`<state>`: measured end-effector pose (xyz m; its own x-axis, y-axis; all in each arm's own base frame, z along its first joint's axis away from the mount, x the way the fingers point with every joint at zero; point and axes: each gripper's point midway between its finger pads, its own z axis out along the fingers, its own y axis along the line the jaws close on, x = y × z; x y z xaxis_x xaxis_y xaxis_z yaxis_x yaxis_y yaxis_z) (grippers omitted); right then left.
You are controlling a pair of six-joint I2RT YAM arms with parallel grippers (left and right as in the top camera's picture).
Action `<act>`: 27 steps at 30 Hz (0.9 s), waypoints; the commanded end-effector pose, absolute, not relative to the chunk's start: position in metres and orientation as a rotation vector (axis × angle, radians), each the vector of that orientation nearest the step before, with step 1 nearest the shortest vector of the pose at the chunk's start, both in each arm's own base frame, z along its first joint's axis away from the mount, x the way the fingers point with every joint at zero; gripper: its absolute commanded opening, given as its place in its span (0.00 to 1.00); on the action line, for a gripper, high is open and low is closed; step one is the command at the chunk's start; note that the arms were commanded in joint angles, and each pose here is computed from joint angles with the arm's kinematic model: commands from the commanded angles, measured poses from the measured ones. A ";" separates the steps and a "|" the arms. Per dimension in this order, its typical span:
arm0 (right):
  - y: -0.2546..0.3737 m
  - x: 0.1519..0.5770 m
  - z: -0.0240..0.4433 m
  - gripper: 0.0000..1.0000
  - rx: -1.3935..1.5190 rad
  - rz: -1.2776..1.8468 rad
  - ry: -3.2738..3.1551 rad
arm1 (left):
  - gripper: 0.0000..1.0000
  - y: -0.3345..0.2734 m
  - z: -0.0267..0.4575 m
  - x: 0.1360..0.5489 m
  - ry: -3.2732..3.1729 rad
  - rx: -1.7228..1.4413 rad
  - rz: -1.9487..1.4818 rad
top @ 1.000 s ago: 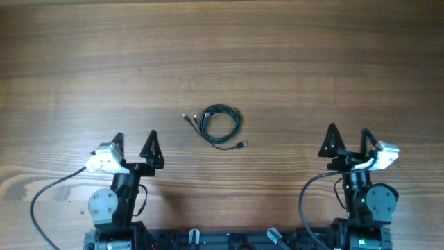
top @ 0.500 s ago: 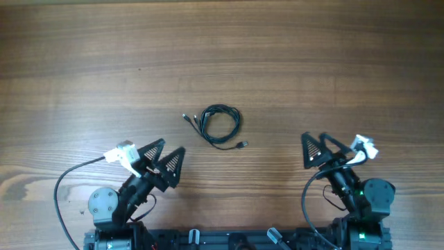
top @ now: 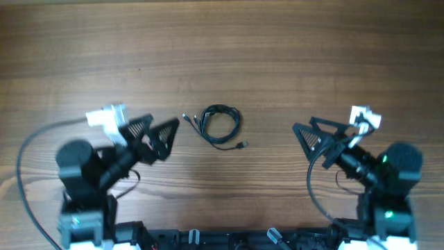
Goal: Untangle cables
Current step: 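Move both grippers toward the black cable bundle at table center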
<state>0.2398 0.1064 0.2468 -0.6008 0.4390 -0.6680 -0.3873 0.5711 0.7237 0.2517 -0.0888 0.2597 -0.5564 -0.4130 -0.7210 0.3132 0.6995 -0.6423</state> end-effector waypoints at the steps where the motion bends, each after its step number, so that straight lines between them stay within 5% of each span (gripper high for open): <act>1: 0.115 0.238 0.277 1.00 -0.051 1.182 1.982 | 1.00 -0.090 0.300 0.269 2.013 -0.081 -0.959; 7: 0.129 0.228 0.288 1.00 -0.155 1.311 2.026 | 1.00 -0.108 0.316 0.266 2.066 -0.024 -1.123; 9: 0.129 0.227 0.280 1.00 -0.244 1.250 2.022 | 0.81 -0.107 0.310 0.268 2.093 -0.044 -1.129; 11: 0.117 0.234 0.255 1.00 -0.211 1.105 2.110 | 0.78 -0.105 0.296 0.269 2.140 -0.046 -1.099; 15: 0.060 0.243 0.178 1.00 0.042 0.640 2.445 | 0.86 -0.071 0.231 0.269 2.395 -0.150 -0.728; 19: 0.071 0.250 0.157 1.00 0.056 0.727 2.538 | 0.86 -0.046 0.190 0.266 2.567 -0.249 -0.393; 27: 0.135 0.245 0.104 1.00 -0.145 0.788 2.792 | 0.86 -0.098 0.186 0.302 2.544 -0.219 -0.442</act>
<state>0.2479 0.1159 0.1199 -0.9499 0.0507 -0.3084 -0.1343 0.8247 0.5494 0.2881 -0.0958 0.1874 -0.8517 -0.1996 -0.4845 0.0092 0.9188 -0.3946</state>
